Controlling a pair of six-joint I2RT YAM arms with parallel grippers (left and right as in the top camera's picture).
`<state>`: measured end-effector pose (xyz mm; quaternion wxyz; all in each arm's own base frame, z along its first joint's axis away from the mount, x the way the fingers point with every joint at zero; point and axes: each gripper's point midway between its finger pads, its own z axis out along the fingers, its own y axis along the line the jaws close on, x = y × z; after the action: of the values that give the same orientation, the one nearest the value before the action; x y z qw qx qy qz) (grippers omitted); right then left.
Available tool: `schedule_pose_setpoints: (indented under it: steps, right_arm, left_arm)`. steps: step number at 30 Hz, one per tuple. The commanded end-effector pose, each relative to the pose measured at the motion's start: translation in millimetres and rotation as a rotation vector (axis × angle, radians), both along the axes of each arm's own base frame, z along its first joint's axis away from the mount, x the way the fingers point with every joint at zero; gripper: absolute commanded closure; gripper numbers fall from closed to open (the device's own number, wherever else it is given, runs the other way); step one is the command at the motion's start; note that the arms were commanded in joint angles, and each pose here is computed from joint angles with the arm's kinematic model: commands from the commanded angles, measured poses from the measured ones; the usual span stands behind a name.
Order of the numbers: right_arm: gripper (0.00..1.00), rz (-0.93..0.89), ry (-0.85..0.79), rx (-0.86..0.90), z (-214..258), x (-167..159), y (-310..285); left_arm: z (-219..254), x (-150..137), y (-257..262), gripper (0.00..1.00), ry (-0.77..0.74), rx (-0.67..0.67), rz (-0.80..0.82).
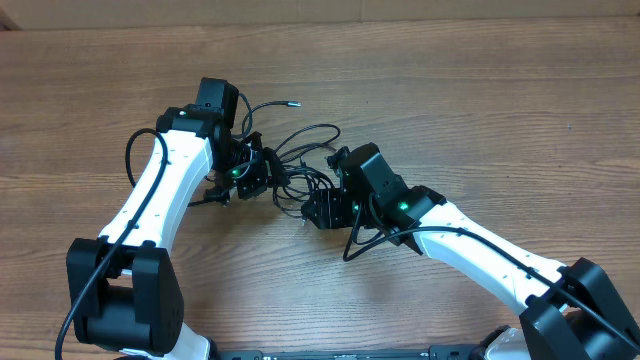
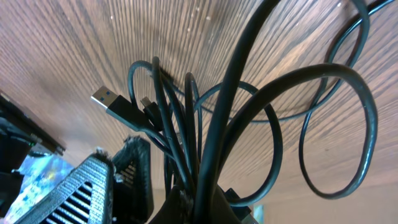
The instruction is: Untangle cables
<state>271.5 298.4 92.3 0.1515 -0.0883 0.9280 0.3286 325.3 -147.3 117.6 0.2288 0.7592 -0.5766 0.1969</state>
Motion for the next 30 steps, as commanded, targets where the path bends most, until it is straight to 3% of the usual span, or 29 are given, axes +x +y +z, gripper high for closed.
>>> schedule_pose_setpoints:
  steps: [1, 3, 7, 16, 20, 23, 28, 30]
  right_arm:
    - [0.45, 0.000, 0.012, 0.021, -5.7, -0.7, 2.7]
    - [0.46, 0.000, 0.013, 0.020, -8.1, -0.9, 2.5]
    - [0.59, 0.013, 0.035, 0.025, -12.2, -5.4, 3.5]
    - [0.60, 0.030, 0.072, 0.025, -25.9, -7.9, 7.3]
    - [0.77, 0.032, 0.055, 0.039, -23.0, -4.8, 10.0]
    - [0.78, 0.032, 0.042, 0.048, -20.8, -2.4, 11.7]
    - [0.96, 0.032, 0.029, 0.070, -16.4, 0.5, 15.4]
    - [0.96, 0.016, 0.062, 0.087, -15.6, -1.9, 16.8]
  left_arm:
    - [15.4, -2.5, -11.6, 0.96, -0.028, -0.070, -0.040]
    - [17.5, -3.0, -14.1, 0.96, -0.039, -0.088, -0.059]
    - [19.0, -3.7, -16.0, 0.96, -0.045, -0.102, -0.073]
    - [24.0, -5.4, -21.4, 0.96, -0.058, -0.145, -0.101]
    - [24.0, -5.4, -21.5, 0.96, -0.076, -0.144, -0.124]
    - [24.9, -5.8, -22.5, 0.96, -0.082, -0.152, -0.133]
    - [24.9, -5.8, -22.4, 0.96, -0.082, -0.151, -0.133]
    - [24.1, -5.5, -21.6, 0.96, -0.083, -0.144, -0.133]
